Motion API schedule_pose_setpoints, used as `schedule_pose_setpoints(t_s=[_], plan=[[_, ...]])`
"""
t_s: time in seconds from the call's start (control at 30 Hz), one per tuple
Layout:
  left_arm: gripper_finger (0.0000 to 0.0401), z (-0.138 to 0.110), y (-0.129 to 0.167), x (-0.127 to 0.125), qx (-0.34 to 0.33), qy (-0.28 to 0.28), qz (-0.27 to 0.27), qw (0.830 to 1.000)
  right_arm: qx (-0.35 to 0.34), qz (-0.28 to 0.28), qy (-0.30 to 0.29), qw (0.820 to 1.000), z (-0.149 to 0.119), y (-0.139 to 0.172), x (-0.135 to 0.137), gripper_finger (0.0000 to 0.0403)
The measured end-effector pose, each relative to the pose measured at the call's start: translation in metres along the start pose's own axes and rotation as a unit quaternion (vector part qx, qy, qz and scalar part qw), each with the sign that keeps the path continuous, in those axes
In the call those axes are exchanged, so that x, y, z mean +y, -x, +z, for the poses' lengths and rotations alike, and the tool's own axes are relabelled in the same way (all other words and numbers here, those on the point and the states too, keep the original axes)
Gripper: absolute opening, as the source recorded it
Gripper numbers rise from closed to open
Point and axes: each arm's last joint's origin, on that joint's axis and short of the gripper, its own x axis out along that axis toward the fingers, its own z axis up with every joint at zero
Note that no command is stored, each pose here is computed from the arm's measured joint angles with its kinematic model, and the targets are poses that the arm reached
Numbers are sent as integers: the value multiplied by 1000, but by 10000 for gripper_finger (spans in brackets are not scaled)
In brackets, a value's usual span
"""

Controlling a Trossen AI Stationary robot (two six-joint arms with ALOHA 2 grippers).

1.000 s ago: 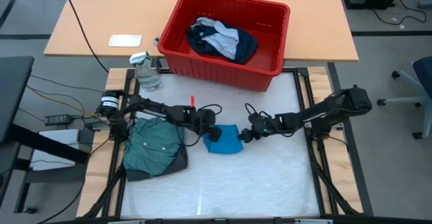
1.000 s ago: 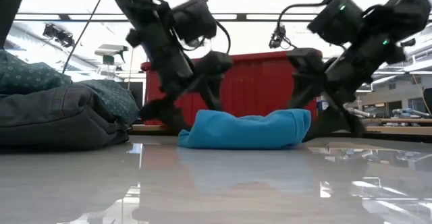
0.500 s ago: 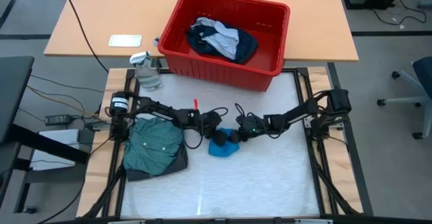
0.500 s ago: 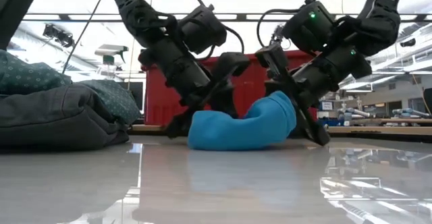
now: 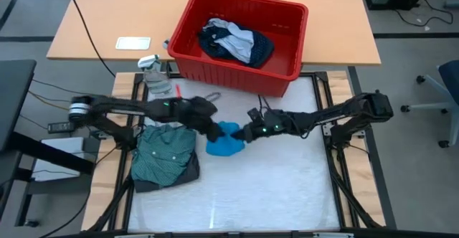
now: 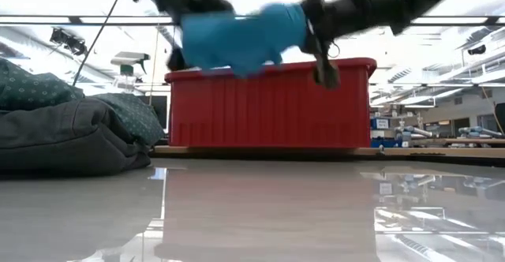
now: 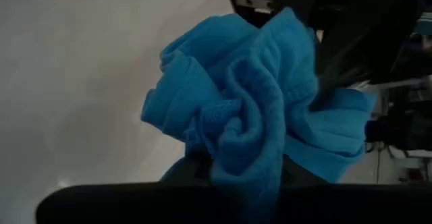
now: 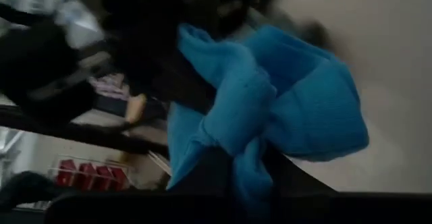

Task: Fold laundry
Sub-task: Stack the light blue shorts on top of the dark green shirt

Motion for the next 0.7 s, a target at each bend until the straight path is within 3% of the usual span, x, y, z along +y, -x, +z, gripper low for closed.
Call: schedule_pose_setpoints(t_s=[0.13, 0.33, 0.57, 0.7], plan=[[39, -8, 52, -6, -17, -11, 18, 1000, -36, 29, 33, 998, 30, -24, 32, 36], [39, -33, 112, 9, -5, 7, 111, 994, -34, 16, 74, 997, 56, -89, 48, 36], [39, -72, 137, 20, 93, -1, 217, 972, -2, 31, 78, 996, 45, -169, 41, 36], [39, -88, 141, 22, 148, -23, 250, 957, 10, 32, 82, 996, 27, -204, 37, 36]])
